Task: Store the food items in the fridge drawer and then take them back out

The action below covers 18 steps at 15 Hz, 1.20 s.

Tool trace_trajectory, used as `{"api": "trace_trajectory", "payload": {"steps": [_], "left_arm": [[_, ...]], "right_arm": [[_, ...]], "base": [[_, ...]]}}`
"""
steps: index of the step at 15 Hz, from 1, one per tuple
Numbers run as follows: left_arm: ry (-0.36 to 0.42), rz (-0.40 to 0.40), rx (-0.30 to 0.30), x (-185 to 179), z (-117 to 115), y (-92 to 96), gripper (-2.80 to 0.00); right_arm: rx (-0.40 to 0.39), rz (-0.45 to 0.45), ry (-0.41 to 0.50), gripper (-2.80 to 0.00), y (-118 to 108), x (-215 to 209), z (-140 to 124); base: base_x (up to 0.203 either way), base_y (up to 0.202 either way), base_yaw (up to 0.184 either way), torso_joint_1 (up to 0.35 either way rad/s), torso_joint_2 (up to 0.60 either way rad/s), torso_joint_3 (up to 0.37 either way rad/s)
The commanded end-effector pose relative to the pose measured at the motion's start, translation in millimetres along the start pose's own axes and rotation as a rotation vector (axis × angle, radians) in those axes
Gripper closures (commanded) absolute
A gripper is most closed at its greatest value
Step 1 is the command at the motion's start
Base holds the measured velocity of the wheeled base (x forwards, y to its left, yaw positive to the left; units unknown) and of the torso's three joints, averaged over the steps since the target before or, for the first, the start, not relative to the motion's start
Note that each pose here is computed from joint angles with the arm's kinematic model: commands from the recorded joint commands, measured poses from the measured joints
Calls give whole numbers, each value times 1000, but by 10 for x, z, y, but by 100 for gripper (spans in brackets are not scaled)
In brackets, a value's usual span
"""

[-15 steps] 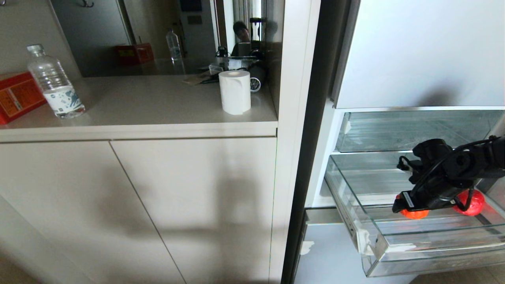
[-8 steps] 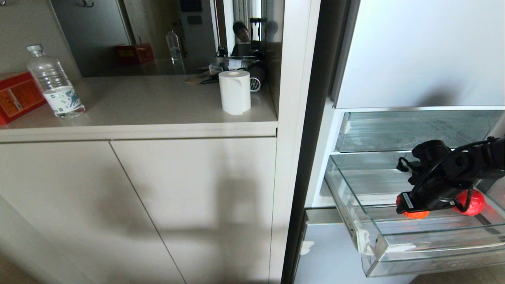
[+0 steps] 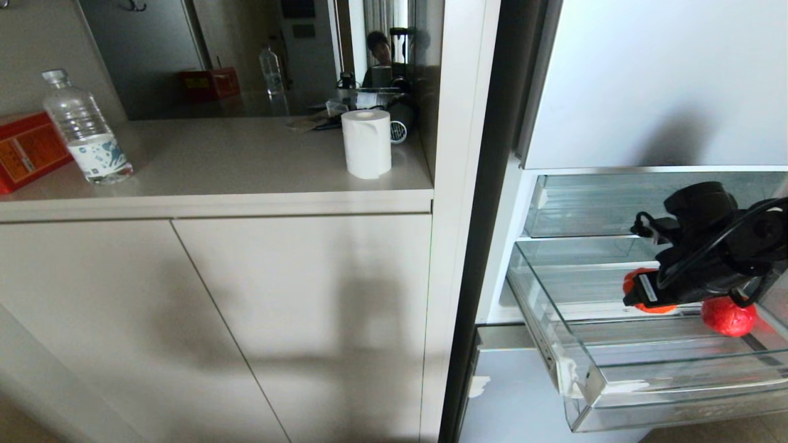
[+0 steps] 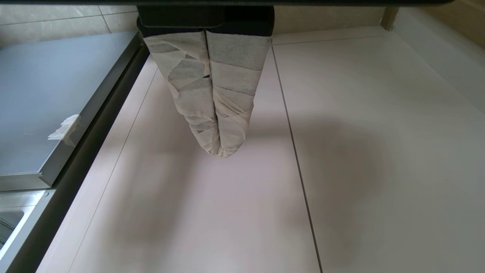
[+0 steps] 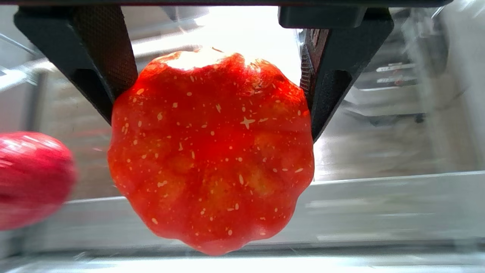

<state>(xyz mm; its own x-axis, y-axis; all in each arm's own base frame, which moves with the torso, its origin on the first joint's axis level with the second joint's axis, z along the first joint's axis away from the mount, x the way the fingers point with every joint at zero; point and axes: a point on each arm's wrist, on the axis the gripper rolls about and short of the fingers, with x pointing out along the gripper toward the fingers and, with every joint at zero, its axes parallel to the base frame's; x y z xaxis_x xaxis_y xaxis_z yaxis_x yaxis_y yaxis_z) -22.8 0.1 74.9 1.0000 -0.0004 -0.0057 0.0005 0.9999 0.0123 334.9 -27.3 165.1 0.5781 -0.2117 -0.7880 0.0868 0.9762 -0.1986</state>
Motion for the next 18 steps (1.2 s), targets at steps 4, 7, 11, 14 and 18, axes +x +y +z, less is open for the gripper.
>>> {"api": "trace_trajectory", "payload": {"steps": [4, 7, 11, 14, 18], "left_arm": [[2, 0, 0, 1, 0, 0, 0], [2, 0, 0, 1, 0, 0, 0], [0, 0, 0, 0, 0, 0, 0], [2, 0, 0, 1, 0, 0, 0], [2, 0, 0, 1, 0, 0, 0]], "right_arm": [[16, -38, -224, 0, -76, -1121, -323], [47, -51, -364, 0, -153, -1678, -672], [108, -85, -627, 0, -257, -2438, -1406], [156, -118, -811, 0, -290, -2785, -1973], [199, -145, -957, 0, -289, -2956, -2448]], "base": [[0, 0, 0, 0, 0, 0], [0, 0, 0, 0, 0, 0], [0, 0, 0, 0, 0, 0], [0, 0, 0, 0, 0, 0], [0, 0, 0, 0, 0, 0]]}}
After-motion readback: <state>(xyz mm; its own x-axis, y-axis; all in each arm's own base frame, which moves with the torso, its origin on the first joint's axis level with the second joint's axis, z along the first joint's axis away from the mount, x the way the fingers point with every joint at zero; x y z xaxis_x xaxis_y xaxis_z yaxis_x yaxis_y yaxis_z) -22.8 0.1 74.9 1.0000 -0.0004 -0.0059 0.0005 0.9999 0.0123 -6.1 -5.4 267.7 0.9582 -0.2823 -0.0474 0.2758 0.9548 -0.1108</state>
